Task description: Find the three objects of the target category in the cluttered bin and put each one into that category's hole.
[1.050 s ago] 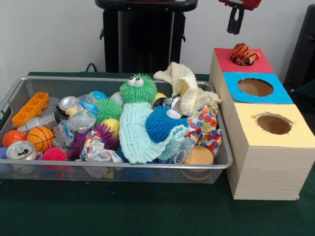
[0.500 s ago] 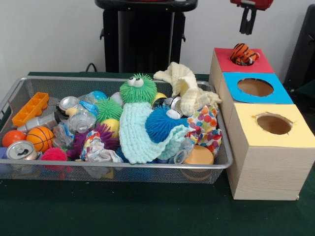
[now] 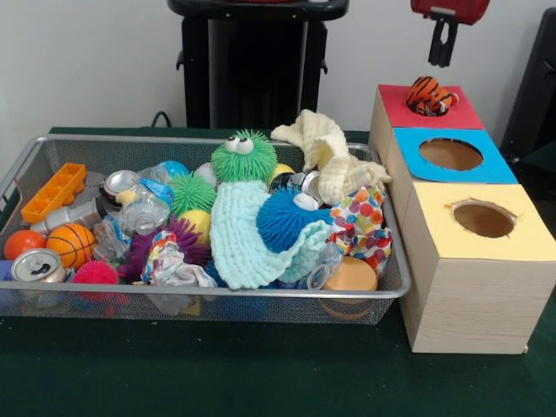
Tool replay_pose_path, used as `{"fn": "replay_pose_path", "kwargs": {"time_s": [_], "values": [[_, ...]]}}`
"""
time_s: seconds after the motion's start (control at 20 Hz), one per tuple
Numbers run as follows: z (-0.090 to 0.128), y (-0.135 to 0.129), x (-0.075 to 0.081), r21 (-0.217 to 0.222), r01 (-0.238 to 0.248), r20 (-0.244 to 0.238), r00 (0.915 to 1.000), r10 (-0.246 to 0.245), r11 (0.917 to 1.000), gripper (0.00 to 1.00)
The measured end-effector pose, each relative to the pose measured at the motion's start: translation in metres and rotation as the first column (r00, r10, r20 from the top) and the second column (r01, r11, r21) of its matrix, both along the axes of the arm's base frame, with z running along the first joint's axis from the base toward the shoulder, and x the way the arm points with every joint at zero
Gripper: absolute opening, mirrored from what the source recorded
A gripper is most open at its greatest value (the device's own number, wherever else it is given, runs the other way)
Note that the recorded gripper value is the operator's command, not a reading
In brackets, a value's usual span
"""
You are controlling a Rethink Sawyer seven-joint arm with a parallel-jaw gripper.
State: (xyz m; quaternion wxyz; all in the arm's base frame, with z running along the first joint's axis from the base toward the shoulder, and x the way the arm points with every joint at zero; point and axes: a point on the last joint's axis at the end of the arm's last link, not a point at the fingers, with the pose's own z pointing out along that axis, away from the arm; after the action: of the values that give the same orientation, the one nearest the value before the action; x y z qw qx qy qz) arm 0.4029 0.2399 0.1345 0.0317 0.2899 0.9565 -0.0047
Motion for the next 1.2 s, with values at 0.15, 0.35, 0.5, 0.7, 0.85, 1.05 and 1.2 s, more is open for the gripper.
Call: {"fn": "replay_pose_path", "kwargs": {"time_s": [0.15, 0.35, 0.5, 0.7, 0.85, 1.05, 1.2], "values": [[-0.01, -0.003, 0.002, -0.002, 0.007, -0.005, 1.0, -0.007, 1.0, 0.0], [-0.022, -0.007, 0.006, -0.005, 0.015, -0.001, 0.9999, -0.015, 0.9999, 0.0], [-0.026, -0.009, 0.009, -0.007, 0.018, 0.007, 0.9998, -0.018, 0.9998, 0.0], [-0.035, -0.013, 0.016, -0.009, 0.029, 0.027, 0.9992, -0.029, 0.9995, 0.0], [-0.041, -0.015, 0.02, -0.01, 0.033, 0.04, 0.9987, -0.032, 0.9994, 0.0], [-0.048, -0.013, 0.02, -0.013, 0.027, 0.048, 0.9985, -0.026, 0.9996, 0.0], [-0.051, -0.012, 0.019, -0.016, 0.025, 0.052, 0.9984, -0.024, 0.9996, 0.0]]}}
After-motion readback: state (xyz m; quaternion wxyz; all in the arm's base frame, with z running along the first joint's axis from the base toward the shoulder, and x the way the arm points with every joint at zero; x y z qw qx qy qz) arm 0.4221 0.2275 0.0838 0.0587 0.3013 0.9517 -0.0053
